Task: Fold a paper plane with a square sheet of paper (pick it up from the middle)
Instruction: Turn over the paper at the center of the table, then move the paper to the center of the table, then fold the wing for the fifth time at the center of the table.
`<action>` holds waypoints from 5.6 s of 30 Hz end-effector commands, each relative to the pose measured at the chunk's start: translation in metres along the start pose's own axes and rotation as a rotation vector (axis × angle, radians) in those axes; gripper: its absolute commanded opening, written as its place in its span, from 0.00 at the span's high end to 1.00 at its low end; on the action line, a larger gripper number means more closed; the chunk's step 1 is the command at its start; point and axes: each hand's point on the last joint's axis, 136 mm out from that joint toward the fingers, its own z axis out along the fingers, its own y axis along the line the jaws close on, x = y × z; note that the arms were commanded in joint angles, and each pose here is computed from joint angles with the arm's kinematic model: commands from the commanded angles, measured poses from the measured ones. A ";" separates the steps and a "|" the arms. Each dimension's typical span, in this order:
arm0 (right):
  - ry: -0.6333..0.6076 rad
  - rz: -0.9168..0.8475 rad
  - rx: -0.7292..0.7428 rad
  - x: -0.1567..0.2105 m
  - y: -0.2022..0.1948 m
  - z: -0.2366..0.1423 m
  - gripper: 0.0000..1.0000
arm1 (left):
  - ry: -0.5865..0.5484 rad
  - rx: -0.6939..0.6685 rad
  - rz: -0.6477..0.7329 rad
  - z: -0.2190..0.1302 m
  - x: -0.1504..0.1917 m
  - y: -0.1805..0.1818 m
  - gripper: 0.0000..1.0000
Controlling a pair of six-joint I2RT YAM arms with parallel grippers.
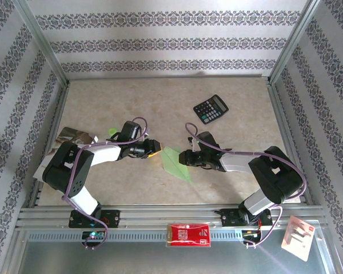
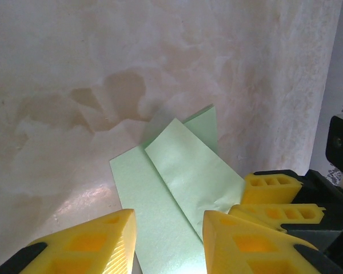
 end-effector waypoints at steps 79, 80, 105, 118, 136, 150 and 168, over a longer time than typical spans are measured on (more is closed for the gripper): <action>-0.038 -0.050 0.272 0.000 -0.006 -0.021 0.91 | 0.154 -0.031 0.034 0.055 0.044 -0.040 0.91; -0.034 -0.048 0.273 0.000 -0.006 -0.019 0.92 | 0.156 -0.047 0.033 0.057 0.043 -0.036 0.91; -0.010 -0.031 0.279 0.013 0.016 0.022 0.93 | 0.005 -0.190 0.035 -0.002 0.003 0.002 0.70; -0.042 0.010 0.217 0.013 0.024 0.021 0.92 | 0.117 0.004 0.006 0.034 0.026 -0.043 0.91; -0.026 0.042 0.156 0.009 0.001 -0.060 0.75 | 0.410 -0.044 0.145 0.043 0.065 0.002 0.95; 0.021 0.194 0.053 0.022 -0.001 -0.015 0.65 | 0.425 -0.065 0.187 0.041 0.064 0.006 0.95; 0.001 0.250 0.059 0.024 -0.005 -0.016 0.96 | 0.379 -0.030 0.204 0.037 0.056 -0.010 0.91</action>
